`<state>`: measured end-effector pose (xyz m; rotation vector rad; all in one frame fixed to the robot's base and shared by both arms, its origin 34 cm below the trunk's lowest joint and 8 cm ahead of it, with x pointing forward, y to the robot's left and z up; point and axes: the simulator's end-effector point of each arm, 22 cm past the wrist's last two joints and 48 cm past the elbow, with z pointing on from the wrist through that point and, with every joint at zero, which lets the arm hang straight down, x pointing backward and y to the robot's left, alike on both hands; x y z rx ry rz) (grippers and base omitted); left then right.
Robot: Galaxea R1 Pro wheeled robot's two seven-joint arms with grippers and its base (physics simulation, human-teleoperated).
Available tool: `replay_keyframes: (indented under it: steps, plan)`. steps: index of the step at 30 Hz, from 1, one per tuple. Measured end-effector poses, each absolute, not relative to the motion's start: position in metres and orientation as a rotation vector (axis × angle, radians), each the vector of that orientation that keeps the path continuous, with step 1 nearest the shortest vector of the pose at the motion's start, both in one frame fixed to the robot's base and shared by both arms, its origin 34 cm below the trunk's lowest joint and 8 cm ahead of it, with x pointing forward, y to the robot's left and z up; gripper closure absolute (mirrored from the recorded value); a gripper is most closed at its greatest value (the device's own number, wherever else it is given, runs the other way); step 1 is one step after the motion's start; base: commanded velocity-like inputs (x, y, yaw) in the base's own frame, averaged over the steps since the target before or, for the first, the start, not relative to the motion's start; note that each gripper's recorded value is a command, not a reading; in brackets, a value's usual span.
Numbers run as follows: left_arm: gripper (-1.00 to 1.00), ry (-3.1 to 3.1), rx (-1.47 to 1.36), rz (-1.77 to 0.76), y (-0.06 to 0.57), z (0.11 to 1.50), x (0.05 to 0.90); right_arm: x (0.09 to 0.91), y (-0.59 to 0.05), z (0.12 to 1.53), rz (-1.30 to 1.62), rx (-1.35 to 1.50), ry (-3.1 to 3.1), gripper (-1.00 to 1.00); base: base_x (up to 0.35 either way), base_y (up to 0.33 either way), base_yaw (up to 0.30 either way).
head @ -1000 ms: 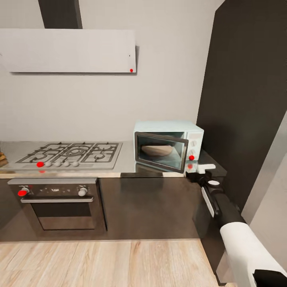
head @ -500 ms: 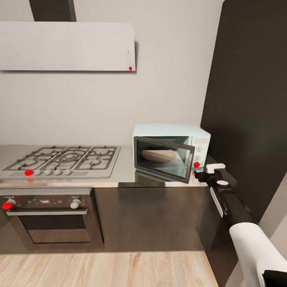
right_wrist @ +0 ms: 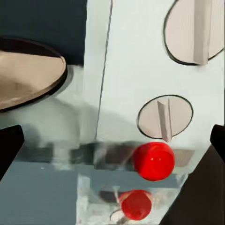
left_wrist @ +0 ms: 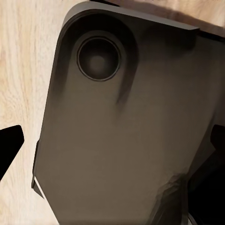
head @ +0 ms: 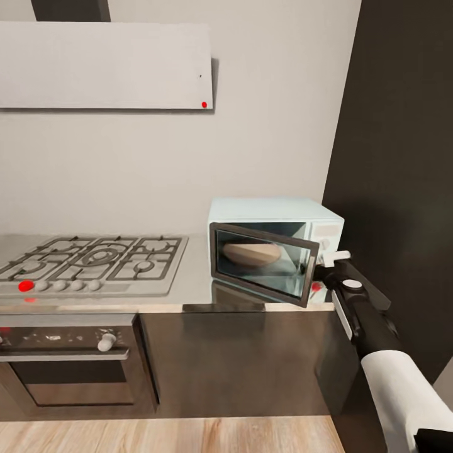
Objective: In the kitchen, take the popcorn bag from the countertop, put it into the microwave, and heat it until the popcorn is cooked so the cooked popcorn ends up inside the bag.
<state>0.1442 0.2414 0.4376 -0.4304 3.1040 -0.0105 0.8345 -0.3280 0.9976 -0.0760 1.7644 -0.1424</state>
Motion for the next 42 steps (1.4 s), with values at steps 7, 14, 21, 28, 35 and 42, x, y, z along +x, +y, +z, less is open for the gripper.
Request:
replay_keyframes:
  steps: [7, 14, 21, 28, 35, 42]
  plan:
    - [-1.0, 3.104, -0.431, -0.01, 0.241, 0.438, 0.144, 0.814, -0.263, 0.975, 0.205, -0.383, 1.815, -1.0, -0.01, 0.004, 0.0]
    - [-1.0, 3.105, -0.437, -0.01, 0.24, 0.438, 0.144, 0.811, -0.266, 0.97, 0.214, -0.399, 1.823, -1.0, -0.226, 0.17, 0.0]
    - [-1.0, 3.092, -0.438, -0.008, 0.241, 0.438, 0.147, 0.81, -0.266, 0.971, 0.217, -0.403, 1.822, -1.0, -0.21, 0.266, 0.0]
    - [-1.0, 3.071, -0.439, 0.0, 0.243, 0.438, 0.15, 0.802, -0.249, 0.968, 0.315, -0.412, 1.853, -1.0, -0.149, 0.32, 0.0]
    - [-1.0, 3.072, -0.439, 0.0, 0.243, 0.438, 0.15, 0.798, -0.241, 0.976, 0.448, -0.34, 1.85, -1.0, -0.138, 0.327, 0.0]
    - [-1.0, 3.072, -0.441, 0.001, 0.243, 0.438, 0.15, 0.799, -0.245, 0.976, 0.432, -0.335, 1.85, -1.0, -0.138, 0.327, 0.0]
